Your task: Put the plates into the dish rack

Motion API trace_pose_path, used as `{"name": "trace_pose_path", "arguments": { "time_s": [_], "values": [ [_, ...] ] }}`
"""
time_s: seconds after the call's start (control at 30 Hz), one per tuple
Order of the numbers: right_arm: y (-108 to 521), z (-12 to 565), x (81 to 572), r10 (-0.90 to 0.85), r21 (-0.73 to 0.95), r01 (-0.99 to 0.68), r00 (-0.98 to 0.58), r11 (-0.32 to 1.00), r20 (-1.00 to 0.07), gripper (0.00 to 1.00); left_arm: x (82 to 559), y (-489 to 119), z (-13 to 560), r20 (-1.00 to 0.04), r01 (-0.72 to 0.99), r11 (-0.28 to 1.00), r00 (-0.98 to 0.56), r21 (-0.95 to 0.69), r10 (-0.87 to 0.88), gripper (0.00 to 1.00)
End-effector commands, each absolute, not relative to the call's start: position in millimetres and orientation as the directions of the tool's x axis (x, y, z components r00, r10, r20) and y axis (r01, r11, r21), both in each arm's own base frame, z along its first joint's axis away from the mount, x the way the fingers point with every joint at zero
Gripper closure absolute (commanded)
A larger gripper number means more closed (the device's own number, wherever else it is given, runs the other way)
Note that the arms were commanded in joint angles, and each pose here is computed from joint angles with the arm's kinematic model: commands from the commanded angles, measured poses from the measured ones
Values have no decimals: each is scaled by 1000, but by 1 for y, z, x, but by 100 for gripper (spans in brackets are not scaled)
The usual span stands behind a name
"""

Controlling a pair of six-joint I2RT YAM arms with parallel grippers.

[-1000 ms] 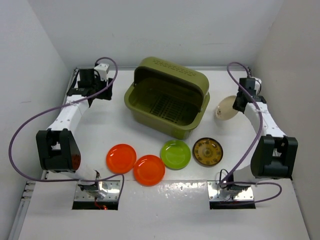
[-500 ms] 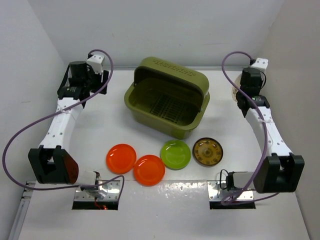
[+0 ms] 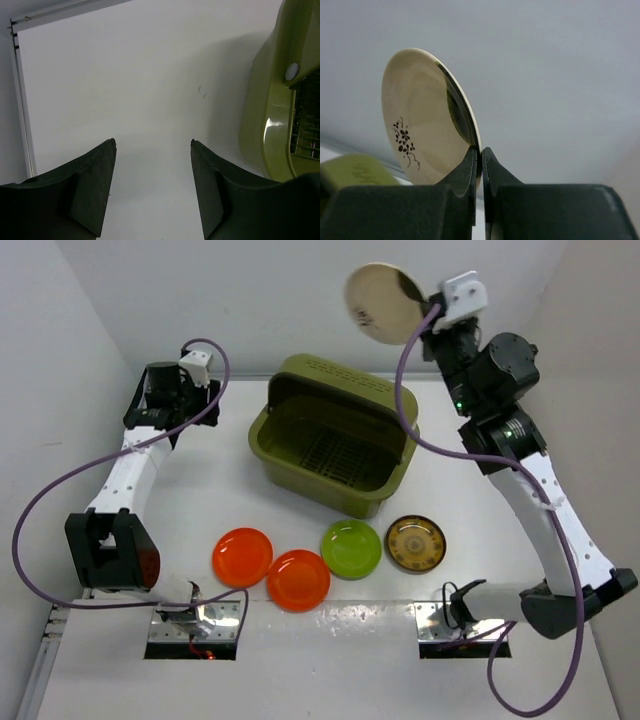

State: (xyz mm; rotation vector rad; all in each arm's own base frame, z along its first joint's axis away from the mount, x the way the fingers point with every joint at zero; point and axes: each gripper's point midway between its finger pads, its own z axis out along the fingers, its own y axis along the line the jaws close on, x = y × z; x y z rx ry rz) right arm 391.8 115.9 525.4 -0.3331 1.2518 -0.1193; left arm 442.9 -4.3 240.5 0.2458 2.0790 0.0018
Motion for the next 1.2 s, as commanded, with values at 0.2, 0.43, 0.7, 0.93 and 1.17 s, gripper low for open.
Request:
{"name": "trace_pose_path", "arguments": {
  "time_s": [0.2, 0.43, 0.7, 0.93, 1.17],
  "values": [
    [272, 432, 409, -468, -596, -419, 375, 685, -801, 100, 444, 16, 248, -888, 108, 990, -441, 93, 131, 35],
    [285, 368, 435, -703, -785, -238, 352, 572, -618, 100, 437, 18, 239, -881, 121, 987, -449, 103, 147, 35],
    [288, 329, 420, -779, -832, -168, 295, 528, -554, 100, 447, -55, 275, -925, 409, 913, -348, 0, 156, 24],
    [277, 287, 422, -819, -851, -132, 233, 508, -525, 100, 463, -103, 235, -853, 464, 864, -515, -196, 84, 21],
    [272, 248, 436, -833, -852, -115, 183, 510, -523, 100, 468, -112, 220, -829, 455, 871, -548, -184, 112, 22]
  ]
}}
